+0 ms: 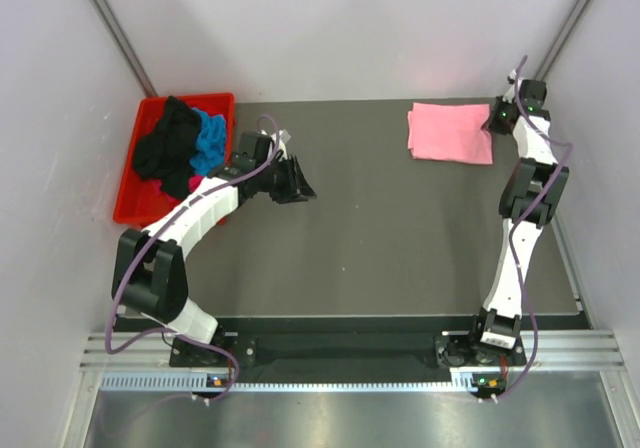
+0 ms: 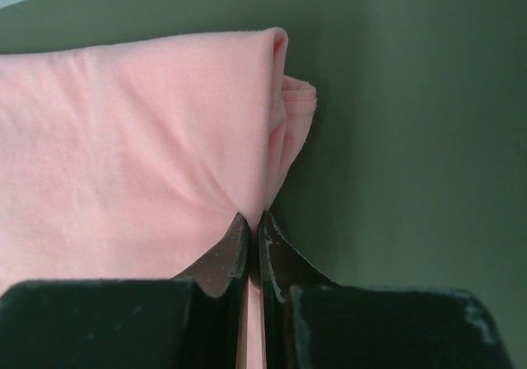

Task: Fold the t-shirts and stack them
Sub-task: Neatly place the folded tshirt to the corner

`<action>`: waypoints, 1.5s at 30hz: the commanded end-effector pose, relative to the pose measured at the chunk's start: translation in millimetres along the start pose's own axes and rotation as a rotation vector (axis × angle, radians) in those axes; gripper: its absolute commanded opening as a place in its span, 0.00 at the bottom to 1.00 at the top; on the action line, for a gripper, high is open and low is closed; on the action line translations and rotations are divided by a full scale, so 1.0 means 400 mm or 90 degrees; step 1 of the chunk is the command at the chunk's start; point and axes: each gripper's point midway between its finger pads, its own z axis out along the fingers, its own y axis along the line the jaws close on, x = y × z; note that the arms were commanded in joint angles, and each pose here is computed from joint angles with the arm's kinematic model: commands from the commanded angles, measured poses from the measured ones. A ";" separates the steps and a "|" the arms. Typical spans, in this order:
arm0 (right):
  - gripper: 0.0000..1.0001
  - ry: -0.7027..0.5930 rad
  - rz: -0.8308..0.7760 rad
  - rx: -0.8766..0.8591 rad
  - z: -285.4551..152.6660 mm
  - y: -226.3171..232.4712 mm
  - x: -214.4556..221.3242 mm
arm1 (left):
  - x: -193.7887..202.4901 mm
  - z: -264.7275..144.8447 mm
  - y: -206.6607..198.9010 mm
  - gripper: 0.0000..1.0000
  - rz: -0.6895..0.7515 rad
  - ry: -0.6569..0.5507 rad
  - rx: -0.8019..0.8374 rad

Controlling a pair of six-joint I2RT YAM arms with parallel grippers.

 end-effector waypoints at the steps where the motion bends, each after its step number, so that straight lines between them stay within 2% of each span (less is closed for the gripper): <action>1: 0.01 -0.104 -0.063 0.044 -0.038 -0.045 -0.146 | -0.044 -0.006 -0.042 0.36 0.022 -0.034 0.032; 10: 0.03 -0.096 -0.093 0.081 -0.015 -0.091 -0.122 | -0.055 -0.004 -0.055 0.36 0.025 -0.040 0.036; 21: 0.06 -0.124 -0.103 0.126 -0.026 -0.162 -0.151 | -0.059 0.012 -0.053 0.37 0.027 -0.034 0.039; 23: 0.16 -0.129 -0.105 0.130 -0.030 -0.168 -0.157 | -0.058 0.017 -0.052 0.37 0.028 -0.032 0.040; 24: 0.27 -0.132 -0.105 0.131 -0.034 -0.169 -0.162 | -0.057 0.017 -0.055 0.37 0.026 -0.029 0.044; 26: 0.36 -0.137 -0.101 0.136 -0.055 -0.165 -0.177 | -0.059 0.014 -0.061 0.37 0.030 -0.032 0.049; 28: 0.51 -0.162 -0.089 0.137 -0.102 -0.147 -0.222 | -0.060 0.001 -0.076 0.37 0.035 -0.037 0.057; 30: 0.61 -0.164 -0.071 0.136 -0.129 -0.126 -0.230 | -0.056 -0.010 -0.084 0.37 0.045 -0.044 0.056; 33: 0.65 -0.184 -0.045 0.138 -0.208 -0.073 -0.276 | -0.040 -0.034 -0.094 0.37 0.047 -0.045 0.062; 34: 0.65 -0.205 -0.046 0.132 -0.263 -0.037 -0.313 | -0.037 -0.049 -0.103 0.38 0.050 -0.051 0.068; 38: 0.62 -0.196 -0.051 0.090 -0.314 0.110 -0.284 | -0.039 -0.081 -0.109 0.38 0.080 -0.076 0.067; 41: 0.55 -0.177 -0.065 0.057 -0.327 0.219 -0.243 | -0.043 -0.106 -0.110 0.38 0.096 -0.088 0.053; 44: 0.36 -0.147 -0.071 0.014 -0.313 0.317 -0.183 | -0.038 -0.137 -0.130 0.38 0.098 -0.095 0.066; 45: 0.26 -0.139 -0.069 0.004 -0.307 0.336 -0.166 | -0.039 -0.155 -0.140 0.38 0.102 -0.106 0.073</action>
